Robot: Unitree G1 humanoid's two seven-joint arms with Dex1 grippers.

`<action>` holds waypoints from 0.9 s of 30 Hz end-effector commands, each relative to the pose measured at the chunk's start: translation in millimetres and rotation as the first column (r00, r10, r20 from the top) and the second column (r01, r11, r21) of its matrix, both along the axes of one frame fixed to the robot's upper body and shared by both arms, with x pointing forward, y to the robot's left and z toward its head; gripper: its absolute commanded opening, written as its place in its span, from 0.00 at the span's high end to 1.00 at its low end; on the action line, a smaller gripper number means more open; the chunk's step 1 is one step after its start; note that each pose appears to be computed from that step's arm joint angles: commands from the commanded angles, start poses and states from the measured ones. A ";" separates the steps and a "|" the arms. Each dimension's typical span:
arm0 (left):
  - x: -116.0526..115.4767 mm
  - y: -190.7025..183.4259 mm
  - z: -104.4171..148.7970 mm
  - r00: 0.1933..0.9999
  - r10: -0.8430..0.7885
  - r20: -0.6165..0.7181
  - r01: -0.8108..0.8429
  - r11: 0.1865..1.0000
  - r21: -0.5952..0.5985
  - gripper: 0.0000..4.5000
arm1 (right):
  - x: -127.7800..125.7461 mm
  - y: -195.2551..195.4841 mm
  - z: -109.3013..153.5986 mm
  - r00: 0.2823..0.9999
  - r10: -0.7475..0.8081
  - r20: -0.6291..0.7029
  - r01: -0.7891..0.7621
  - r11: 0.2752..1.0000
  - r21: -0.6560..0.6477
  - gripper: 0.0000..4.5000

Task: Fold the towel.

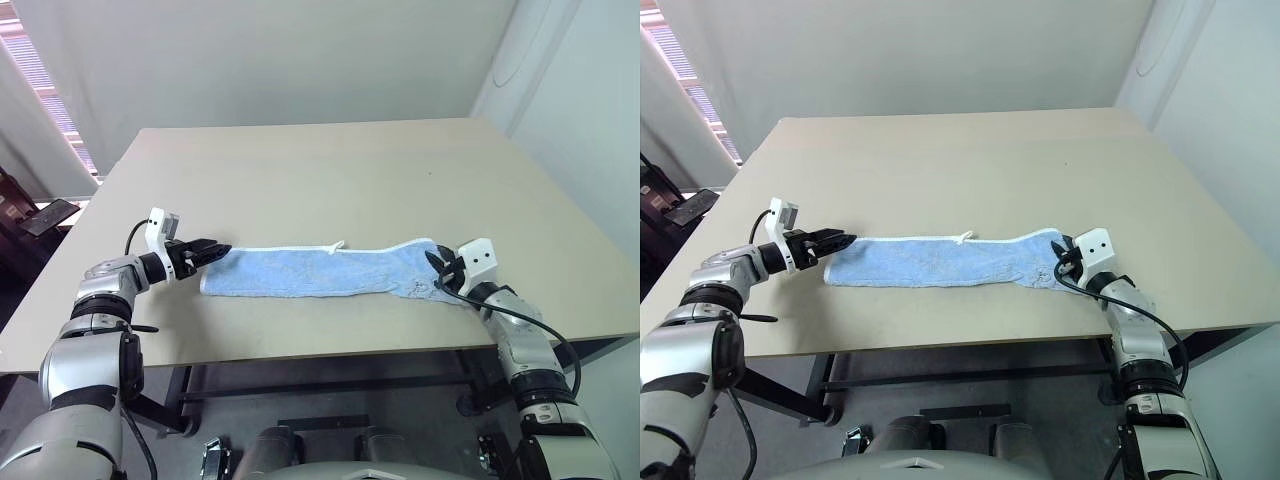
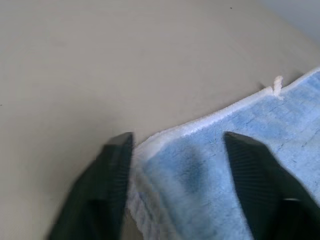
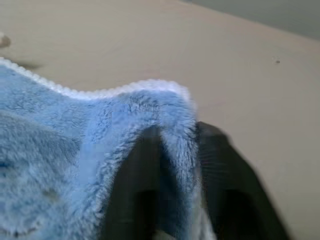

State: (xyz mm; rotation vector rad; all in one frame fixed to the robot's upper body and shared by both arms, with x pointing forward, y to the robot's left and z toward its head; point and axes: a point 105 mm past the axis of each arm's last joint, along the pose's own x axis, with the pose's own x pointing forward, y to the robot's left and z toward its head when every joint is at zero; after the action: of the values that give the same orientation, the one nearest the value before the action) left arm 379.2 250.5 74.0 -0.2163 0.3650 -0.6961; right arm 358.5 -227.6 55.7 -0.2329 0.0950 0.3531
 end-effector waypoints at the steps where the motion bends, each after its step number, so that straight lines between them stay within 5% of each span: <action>1: 3.1 8.6 16.6 0.997 0.030 0.066 -0.027 0.999 -0.037 0.05 | 3.1 1.8 27.3 0.997 0.012 0.070 -0.014 0.999 0.032 0.46; 6: -1.4 6.2 29.5 0.989 -0.056 0.135 0.058 0.998 -0.010 0.00 | -0.6 -2.2 69.3 0.994 -0.032 0.103 0.008 0.974 0.227 0.06; 11: -15.5 -16.2 48.6 0.939 -0.258 0.225 0.260 0.965 0.023 0.00 | -17.7 -17.1 105.6 0.997 -0.078 0.001 0.068 0.883 0.465 0.06; 16: -29.2 -42.6 49.8 0.895 -0.373 0.244 0.374 0.926 0.046 0.00 | -42.2 -35.7 92.1 0.965 -0.055 -0.257 0.209 0.749 0.629 0.06; 19: -39.5 -62.1 48.1 0.862 -0.444 0.243 0.448 0.893 0.044 0.00 | -60.9 -33.9 87.6 0.923 0.078 -0.376 0.252 0.617 0.745 0.06; 27: -47.4 -85.9 27.0 0.836 -0.509 0.206 0.508 0.859 0.062 0.00 | -122.5 2.8 65.6 0.719 0.518 -0.463 0.247 0.432 0.867 0.06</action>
State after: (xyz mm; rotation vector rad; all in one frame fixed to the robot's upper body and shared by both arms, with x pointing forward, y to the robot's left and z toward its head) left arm 329.7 168.8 96.0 -0.0544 0.2413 -1.2253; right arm 240.6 -238.1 105.6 0.9966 0.6444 0.4977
